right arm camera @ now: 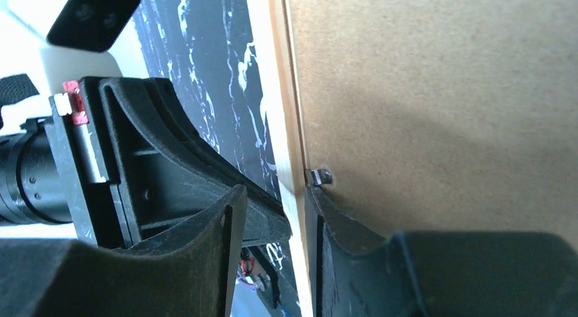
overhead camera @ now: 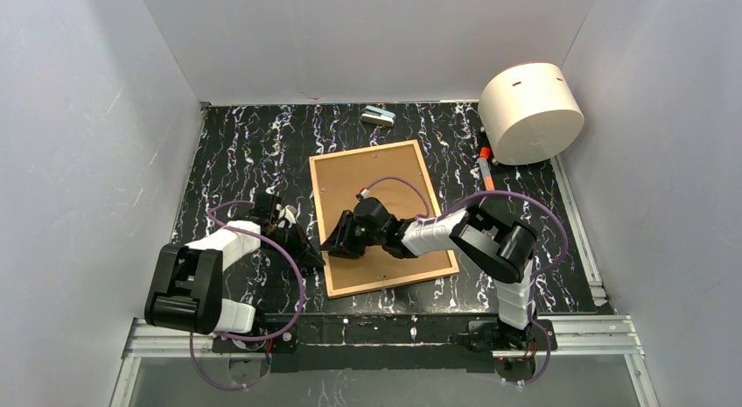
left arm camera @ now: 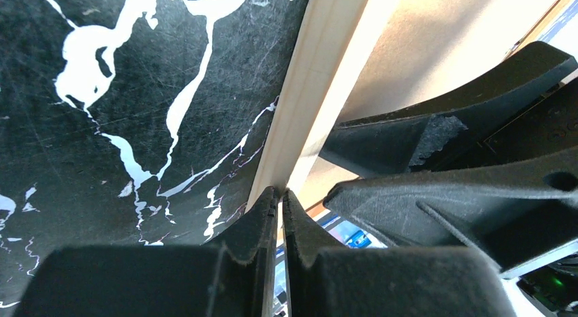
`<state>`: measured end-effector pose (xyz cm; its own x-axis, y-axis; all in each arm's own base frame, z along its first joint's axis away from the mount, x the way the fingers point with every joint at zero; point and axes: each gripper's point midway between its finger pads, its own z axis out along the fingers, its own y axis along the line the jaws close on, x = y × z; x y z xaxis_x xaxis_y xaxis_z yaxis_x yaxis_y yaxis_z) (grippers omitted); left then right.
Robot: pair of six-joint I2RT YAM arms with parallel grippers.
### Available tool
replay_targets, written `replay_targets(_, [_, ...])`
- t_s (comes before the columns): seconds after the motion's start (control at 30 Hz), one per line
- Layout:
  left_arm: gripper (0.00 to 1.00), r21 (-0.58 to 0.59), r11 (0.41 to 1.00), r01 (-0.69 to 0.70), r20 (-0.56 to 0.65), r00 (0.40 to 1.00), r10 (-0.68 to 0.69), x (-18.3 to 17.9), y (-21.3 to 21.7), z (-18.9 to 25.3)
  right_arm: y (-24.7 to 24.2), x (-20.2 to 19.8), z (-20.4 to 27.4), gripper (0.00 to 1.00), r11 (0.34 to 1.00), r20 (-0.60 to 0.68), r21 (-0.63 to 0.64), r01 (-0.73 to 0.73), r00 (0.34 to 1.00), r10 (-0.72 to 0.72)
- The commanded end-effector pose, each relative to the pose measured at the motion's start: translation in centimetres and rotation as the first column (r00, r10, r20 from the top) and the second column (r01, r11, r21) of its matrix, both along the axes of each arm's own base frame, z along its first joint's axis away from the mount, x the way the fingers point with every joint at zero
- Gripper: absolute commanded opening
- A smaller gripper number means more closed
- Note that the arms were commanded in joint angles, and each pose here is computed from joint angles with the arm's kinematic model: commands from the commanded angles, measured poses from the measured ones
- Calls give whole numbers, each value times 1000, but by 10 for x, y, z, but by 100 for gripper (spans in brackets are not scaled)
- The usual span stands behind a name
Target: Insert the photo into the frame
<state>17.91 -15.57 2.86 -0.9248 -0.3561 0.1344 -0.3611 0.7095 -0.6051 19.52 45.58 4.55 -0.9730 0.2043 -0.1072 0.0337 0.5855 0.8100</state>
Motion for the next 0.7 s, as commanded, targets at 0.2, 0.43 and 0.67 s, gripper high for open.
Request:
replay_targets(0.2, [2,50,999,-12,-71,997,16,-16,7,-13,10,20,26,48,985,256,174,-12,966,-34])
replay_targets(0.43, [6,91,996,5,32,999,-8,13,10,9,-20,25,85,55,975,366,219,-25,929,-58])
replay_targets(0.67, [17,154,988,34,142,988,-56,56,14,31,-46,84,97,55,987,338,142,73,934,-118])
